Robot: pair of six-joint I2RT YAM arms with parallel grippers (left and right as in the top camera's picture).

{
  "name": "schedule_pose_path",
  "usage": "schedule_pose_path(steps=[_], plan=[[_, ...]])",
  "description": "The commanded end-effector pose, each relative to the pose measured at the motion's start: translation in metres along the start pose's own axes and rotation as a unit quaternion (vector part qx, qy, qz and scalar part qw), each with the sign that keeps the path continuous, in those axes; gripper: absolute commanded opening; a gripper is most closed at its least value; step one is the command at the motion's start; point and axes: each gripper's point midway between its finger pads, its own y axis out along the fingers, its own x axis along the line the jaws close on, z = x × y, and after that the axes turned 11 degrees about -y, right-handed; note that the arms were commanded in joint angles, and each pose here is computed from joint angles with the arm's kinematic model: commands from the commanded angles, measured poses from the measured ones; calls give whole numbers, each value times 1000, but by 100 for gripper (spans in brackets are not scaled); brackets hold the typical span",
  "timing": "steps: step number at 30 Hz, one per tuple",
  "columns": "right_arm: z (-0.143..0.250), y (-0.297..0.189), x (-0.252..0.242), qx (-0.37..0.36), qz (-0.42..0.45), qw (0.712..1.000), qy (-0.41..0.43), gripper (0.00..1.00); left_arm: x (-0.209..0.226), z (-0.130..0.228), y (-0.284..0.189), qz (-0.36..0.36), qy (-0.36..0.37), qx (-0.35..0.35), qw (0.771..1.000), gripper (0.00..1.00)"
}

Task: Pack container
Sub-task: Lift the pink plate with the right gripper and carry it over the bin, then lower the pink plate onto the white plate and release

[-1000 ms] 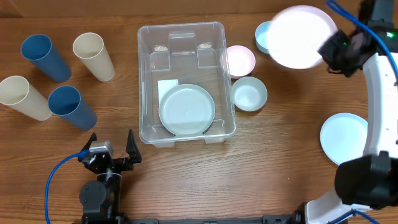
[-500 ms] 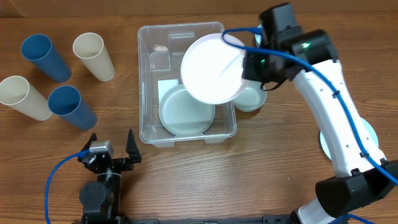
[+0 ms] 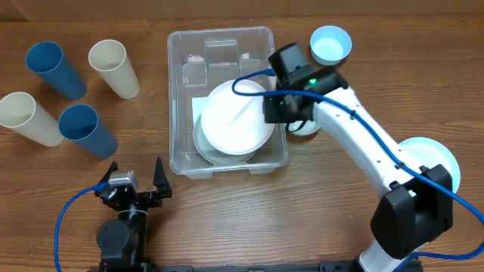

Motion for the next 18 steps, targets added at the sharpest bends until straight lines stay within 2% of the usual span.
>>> schedule_pose_path(steps=[1, 8, 11, 13, 18], plan=[[9, 28, 6, 20, 2, 1000, -21, 4, 0, 0, 0, 3, 7, -2, 1000, 100], [23, 71, 14, 61, -3, 997, -41, 4, 0, 0, 0, 3, 7, -2, 1000, 100], [24, 77, 13, 65, -4, 997, -43, 39, 0, 0, 0, 3, 7, -2, 1000, 100], [22, 76, 14, 62, -6, 997, -52, 51, 0, 0, 0, 3, 7, -2, 1000, 100], [16, 68, 17, 60, -10, 996, -65, 56, 0, 0, 0, 3, 7, -2, 1000, 100]])
